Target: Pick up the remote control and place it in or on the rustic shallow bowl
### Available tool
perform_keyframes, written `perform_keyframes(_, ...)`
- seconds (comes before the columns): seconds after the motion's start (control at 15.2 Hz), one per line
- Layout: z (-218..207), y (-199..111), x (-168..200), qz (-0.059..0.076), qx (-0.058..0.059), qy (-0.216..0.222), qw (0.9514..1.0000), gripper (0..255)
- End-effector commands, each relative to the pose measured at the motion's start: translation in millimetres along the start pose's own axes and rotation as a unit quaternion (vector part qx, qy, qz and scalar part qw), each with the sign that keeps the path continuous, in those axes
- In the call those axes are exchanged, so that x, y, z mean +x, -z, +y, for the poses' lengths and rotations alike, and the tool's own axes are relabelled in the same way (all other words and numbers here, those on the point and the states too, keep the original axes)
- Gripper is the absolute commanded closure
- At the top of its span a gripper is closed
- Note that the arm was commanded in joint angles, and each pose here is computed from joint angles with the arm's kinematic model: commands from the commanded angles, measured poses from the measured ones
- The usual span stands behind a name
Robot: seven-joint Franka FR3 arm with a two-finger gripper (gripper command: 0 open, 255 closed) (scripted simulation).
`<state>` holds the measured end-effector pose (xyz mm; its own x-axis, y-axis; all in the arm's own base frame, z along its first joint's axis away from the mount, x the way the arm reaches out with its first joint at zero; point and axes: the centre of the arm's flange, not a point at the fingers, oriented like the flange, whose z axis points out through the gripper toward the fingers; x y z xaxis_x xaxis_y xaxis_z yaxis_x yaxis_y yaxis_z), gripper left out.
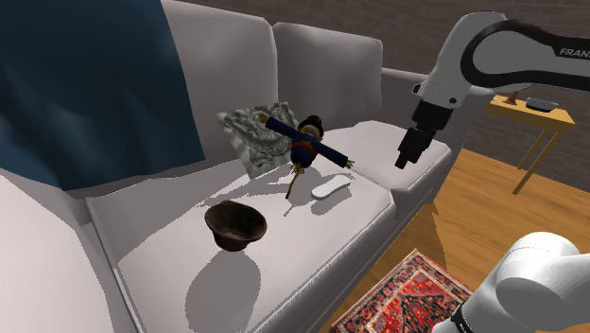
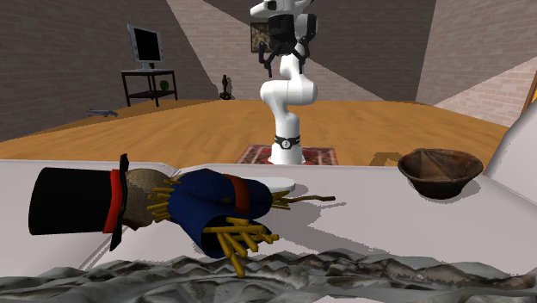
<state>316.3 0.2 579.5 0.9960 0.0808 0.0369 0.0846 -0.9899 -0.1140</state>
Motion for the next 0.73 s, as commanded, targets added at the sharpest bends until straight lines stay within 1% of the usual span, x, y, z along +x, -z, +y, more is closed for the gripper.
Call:
perform_keyframes(0.0,0.0,0.0,0.0,0.000,0.000,0.000,1.0000,0)
perform_keyframes(0.13,-8.5,-16.2,19.2,0.002,-0.005,-0.054,0.9985,0)
perform_keyframes(0.2,-11.9,-24.3,29.1,0.003,-0.008,-0.081,0.9967,0)
perform_keyframes(0.33,-16.9,-40.4,49.5,0.005,-0.013,-0.135,0.9907,0)
perform_keyframes(0.46,-19.5,-56.5,70.3,0.007,-0.018,-0.189,0.9819,0)
perform_keyframes(0.53,-19.9,-64.6,80.9,0.008,-0.020,-0.215,0.9763,0)
perform_keyframes(0.66,-18.9,-80.6,101.9,0.009,-0.025,-0.268,0.9631,0)
